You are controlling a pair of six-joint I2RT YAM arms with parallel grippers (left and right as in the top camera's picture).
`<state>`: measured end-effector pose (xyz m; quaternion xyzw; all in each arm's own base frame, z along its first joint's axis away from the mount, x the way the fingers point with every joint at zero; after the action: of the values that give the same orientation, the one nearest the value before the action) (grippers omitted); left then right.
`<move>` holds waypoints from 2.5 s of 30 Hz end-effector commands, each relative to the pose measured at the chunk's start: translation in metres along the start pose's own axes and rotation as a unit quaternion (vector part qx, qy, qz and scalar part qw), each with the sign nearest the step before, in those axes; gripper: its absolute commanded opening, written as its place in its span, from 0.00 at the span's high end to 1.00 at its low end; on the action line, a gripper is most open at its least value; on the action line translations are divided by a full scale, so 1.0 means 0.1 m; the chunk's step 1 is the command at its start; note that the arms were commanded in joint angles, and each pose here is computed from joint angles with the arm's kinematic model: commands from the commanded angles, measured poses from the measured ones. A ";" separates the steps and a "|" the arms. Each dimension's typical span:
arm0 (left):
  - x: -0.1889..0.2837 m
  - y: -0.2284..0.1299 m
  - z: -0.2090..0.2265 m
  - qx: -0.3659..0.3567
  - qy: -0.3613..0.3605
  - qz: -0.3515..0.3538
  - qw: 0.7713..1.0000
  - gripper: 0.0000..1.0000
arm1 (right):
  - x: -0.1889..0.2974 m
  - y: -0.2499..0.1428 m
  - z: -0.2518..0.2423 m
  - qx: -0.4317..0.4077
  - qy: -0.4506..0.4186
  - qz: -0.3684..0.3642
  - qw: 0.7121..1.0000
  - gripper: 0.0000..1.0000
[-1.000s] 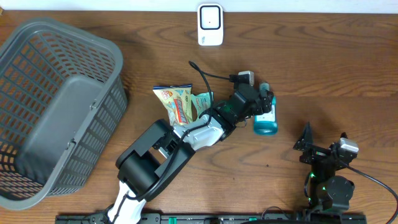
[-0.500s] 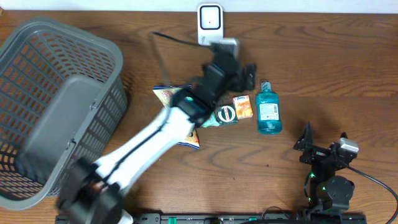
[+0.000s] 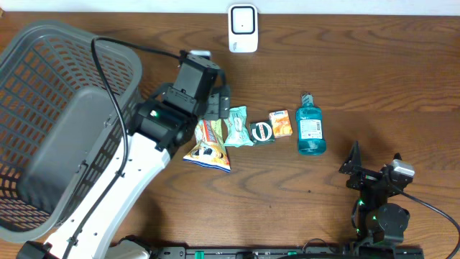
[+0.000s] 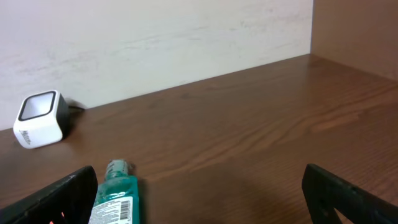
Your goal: Scan the item barcode
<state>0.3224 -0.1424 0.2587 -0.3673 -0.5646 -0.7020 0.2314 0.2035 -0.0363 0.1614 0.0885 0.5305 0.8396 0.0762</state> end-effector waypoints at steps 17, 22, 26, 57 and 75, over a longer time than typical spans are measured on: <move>-0.08 -0.19 1.50 0.158 0.041 0.021 0.986 0.04 | 0.00 -0.01 0.01 -0.002 0.001 0.001 1.000 0.01; 0.09 -0.02 1.29 0.135 0.012 -0.015 0.991 0.04 | 0.00 -0.01 0.01 -0.002 0.001 0.001 1.000 0.01; 0.52 0.35 1.15 0.107 0.002 -0.113 0.988 0.02 | 0.00 -0.01 0.01 -0.002 0.001 0.001 1.000 0.01; 4.14 -0.46 0.81 -0.042 0.078 -0.623 0.777 0.02 | 0.00 -0.01 0.01 -0.002 0.001 0.001 1.000 0.01; 4.58 -1.31 0.57 -0.108 0.307 -0.668 0.669 0.02 | 0.00 -0.01 0.01 -0.002 0.001 0.001 1.000 0.01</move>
<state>-0.0353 -0.0098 0.5400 0.3112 -0.4969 -0.7912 -0.1740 0.2035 -0.0362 0.1614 0.0884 0.5305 0.8396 0.0760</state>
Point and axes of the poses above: each gripper's point midway between its finger pads, its own x axis back along the fingers, its own z axis along the line the jaws close on, y = z × x, the point moved 4 cm from there along x, back along the fingers, and after that the axes turned 14 degrees about -x, right-handed, at the moved point
